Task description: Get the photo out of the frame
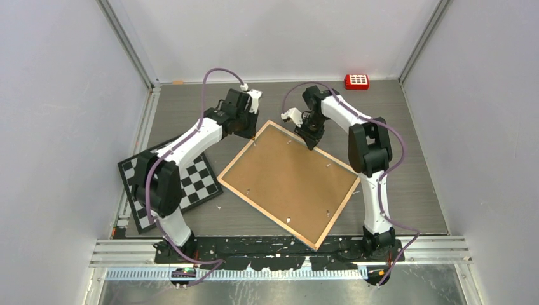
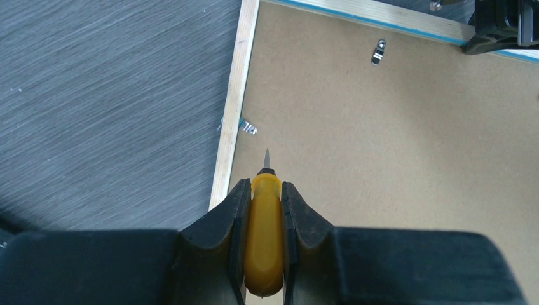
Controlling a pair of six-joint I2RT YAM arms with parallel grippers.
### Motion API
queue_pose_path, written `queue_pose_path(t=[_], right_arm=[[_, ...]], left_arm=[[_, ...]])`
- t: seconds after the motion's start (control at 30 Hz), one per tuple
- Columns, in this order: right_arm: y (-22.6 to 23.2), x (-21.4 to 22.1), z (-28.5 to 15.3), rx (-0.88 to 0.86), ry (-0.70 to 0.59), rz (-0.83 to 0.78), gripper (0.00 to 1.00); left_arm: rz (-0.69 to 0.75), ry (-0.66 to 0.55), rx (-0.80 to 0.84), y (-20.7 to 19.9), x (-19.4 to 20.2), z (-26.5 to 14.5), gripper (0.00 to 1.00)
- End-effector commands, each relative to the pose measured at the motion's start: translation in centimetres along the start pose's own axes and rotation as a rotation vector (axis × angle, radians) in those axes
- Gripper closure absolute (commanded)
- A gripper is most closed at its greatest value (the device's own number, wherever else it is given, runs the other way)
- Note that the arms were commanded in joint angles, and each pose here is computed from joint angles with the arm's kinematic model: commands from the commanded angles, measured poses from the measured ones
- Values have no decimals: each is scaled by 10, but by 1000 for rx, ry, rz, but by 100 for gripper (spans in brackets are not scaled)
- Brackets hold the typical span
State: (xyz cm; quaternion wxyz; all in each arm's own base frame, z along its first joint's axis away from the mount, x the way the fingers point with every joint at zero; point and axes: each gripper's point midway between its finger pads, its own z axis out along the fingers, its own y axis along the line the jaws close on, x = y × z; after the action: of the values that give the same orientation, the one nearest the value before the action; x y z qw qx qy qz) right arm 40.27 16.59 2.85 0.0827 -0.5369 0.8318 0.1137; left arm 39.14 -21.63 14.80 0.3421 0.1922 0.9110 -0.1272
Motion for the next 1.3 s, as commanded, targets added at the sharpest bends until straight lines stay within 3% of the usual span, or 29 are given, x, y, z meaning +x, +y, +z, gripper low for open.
queue_pose_path(t=[0.0,0.67,1.1,1.27], right_arm=[[10,-26,-24,16,-96,-50,99],[19,-16,-22,8,-74,25,99],[16,-12,-19,19,-59,31,99],[16,-12,-20,18,-55,31,99]], left_arm=[[0,-98,-42,5,-25,6,100],[33,-53,-154,19,-5,35,100],[16,-12,-152,20,10,44,100],[-2,-23,-61,3,8,52,100]])
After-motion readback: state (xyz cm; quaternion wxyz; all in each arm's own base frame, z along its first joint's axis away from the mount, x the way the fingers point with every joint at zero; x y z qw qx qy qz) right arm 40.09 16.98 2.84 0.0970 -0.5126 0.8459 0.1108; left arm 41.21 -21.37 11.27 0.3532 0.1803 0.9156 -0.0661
